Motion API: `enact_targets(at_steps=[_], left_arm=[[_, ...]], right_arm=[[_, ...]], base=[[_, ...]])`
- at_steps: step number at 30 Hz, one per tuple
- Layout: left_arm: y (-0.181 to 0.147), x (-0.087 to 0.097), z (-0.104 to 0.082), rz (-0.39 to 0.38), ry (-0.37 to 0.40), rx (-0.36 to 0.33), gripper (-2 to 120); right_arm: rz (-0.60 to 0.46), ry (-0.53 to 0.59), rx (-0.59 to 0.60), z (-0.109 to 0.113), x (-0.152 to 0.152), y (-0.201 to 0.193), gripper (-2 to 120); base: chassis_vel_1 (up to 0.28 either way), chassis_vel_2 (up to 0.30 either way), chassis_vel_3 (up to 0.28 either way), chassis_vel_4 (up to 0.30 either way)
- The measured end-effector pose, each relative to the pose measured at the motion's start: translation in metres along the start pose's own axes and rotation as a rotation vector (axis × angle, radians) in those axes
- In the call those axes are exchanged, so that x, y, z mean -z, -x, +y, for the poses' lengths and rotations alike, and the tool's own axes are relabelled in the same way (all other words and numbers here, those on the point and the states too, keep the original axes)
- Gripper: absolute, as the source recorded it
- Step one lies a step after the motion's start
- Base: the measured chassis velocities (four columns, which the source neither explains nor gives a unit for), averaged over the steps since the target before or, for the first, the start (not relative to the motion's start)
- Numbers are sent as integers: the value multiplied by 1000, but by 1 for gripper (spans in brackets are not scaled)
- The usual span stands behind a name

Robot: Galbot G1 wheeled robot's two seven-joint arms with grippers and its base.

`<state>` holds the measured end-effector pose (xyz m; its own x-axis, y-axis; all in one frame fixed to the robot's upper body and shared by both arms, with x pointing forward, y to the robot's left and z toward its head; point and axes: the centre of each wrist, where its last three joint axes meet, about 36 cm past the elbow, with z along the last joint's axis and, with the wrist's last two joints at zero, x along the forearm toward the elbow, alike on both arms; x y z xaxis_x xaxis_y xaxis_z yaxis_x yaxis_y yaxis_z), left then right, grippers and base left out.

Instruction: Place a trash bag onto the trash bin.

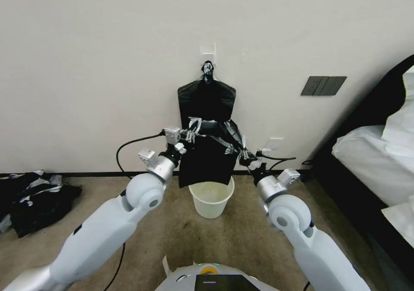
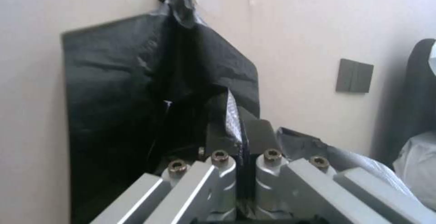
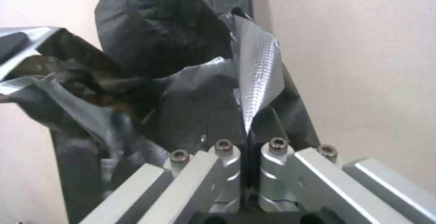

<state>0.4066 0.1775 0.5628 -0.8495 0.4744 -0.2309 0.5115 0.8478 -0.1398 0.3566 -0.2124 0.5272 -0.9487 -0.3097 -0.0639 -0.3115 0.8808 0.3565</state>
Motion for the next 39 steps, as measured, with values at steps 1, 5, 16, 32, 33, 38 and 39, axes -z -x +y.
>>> enact_targets(at_steps=[1,5,16,32,33,38,39], left_arm=[[0,0,0,0,0,0,0],[9,-11,0,16,-9,9,0],[-10,-64,19,92,-32,112,0],[-55,-138,-9,228,-94,212,0],[-63,-141,-11,241,-88,221,0],[-86,-152,-24,280,-74,230,0],[-86,-152,-24,280,-74,230,0]], right_arm=[[0,0,0,0,0,0,0],[15,12,-8,-2,-8,1,0],[80,43,-38,2,-53,2,0],[267,100,-240,0,-106,-13,0],[295,95,-254,4,-108,-13,0],[410,73,-288,23,-108,-17,0],[410,73,-288,23,-108,-17,0]], base=[[0,0,0,0],[0,0,0,0],[0,0,0,0],[0,0,0,0],[0,0,0,0],[0,0,0,0],[0,0,0,0]])
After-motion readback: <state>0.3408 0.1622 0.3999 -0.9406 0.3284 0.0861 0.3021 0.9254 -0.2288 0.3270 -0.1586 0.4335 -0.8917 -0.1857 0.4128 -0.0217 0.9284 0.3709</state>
